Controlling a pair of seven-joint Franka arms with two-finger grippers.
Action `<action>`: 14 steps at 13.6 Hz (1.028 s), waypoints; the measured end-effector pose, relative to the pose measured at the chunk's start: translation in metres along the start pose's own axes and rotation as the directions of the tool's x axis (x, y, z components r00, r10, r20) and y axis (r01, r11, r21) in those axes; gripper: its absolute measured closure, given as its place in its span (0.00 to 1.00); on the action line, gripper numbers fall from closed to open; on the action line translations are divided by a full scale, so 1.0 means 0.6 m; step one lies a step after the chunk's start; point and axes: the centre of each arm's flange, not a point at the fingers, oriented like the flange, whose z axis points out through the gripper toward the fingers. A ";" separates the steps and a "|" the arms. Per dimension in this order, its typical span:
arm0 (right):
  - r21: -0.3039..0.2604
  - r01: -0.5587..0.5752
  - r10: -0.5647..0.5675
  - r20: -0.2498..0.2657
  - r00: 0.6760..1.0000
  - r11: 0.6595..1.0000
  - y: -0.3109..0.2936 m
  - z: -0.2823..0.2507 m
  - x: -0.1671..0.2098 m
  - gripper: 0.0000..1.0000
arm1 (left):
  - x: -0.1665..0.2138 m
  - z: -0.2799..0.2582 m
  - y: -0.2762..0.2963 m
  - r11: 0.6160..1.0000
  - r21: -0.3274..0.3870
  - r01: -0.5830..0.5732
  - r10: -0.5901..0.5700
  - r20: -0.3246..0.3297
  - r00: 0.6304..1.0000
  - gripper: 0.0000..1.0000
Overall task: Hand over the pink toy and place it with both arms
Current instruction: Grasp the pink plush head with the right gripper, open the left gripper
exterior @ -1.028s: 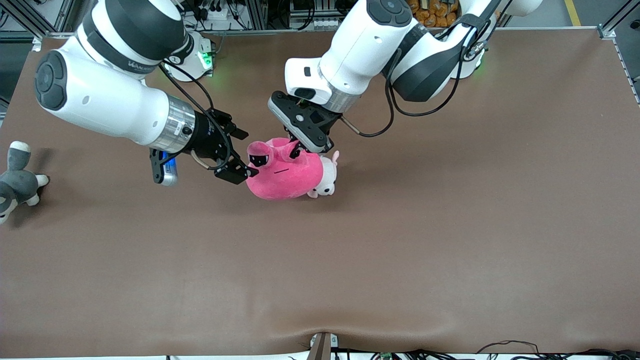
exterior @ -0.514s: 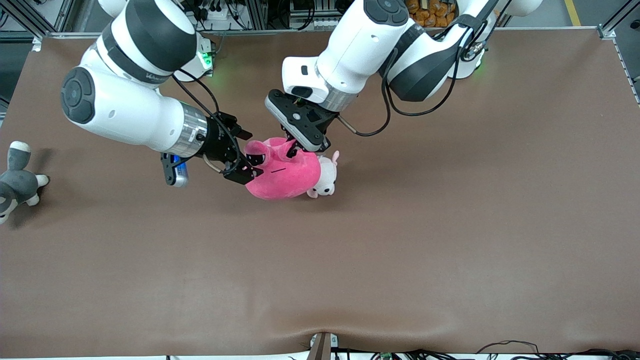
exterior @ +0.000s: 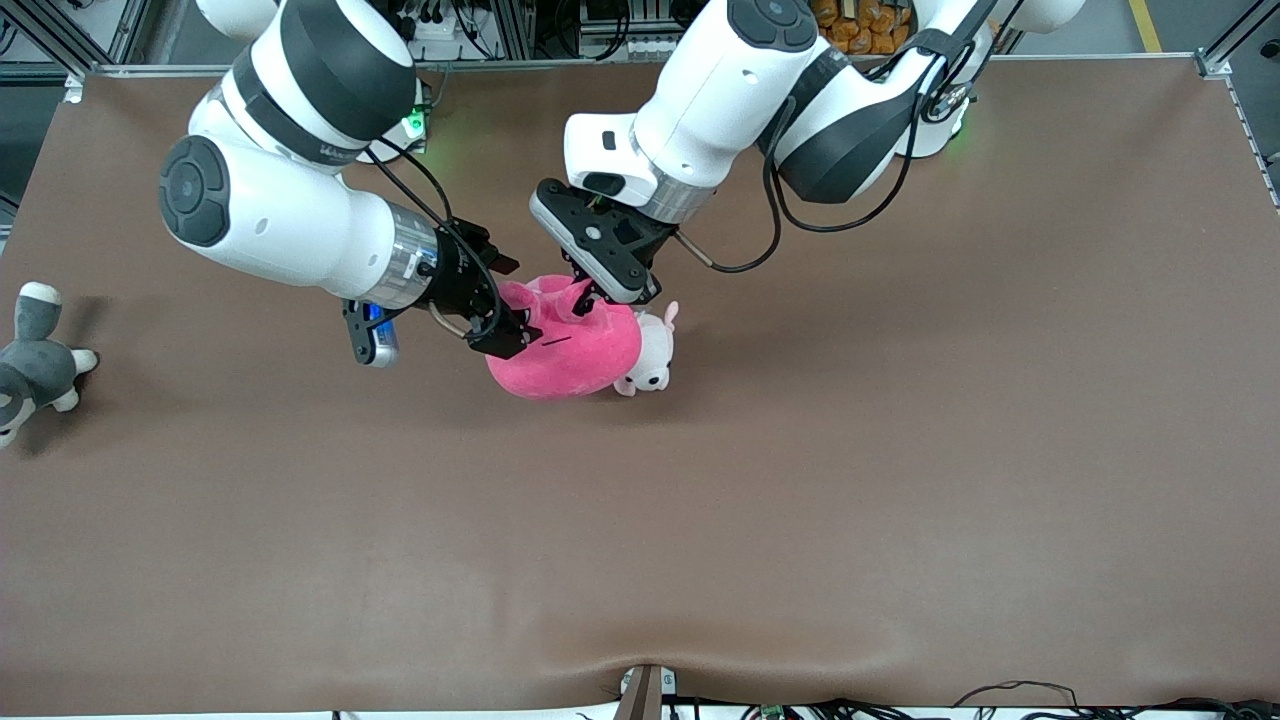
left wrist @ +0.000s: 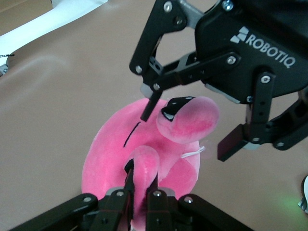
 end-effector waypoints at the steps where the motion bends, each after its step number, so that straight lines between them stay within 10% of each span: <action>1: 0.001 -0.002 0.002 -0.001 1.000 1.000 0.000 0.000 0.002 0.27 | 0.000 0.000 0.000 1.000 0.000 0.000 0.000 0.000 1.000 0.89; 6: 0.008 -0.022 0.022 -0.005 1.000 1.000 -0.002 -0.005 0.010 0.74 | 0.000 0.000 0.000 1.000 0.000 0.000 0.000 0.000 1.000 0.89; 11: 0.021 -0.064 0.064 -0.005 0.998 0.998 -0.004 -0.017 0.022 0.85 | 0.001 -0.001 0.001 1.000 -0.001 0.002 -0.002 -0.008 1.000 0.89; 14: 0.035 -0.127 0.127 0.000 0.992 0.991 -0.005 -0.040 0.050 0.85 | 0.003 -0.002 0.003 1.000 -0.004 0.003 -0.003 -0.017 1.000 0.65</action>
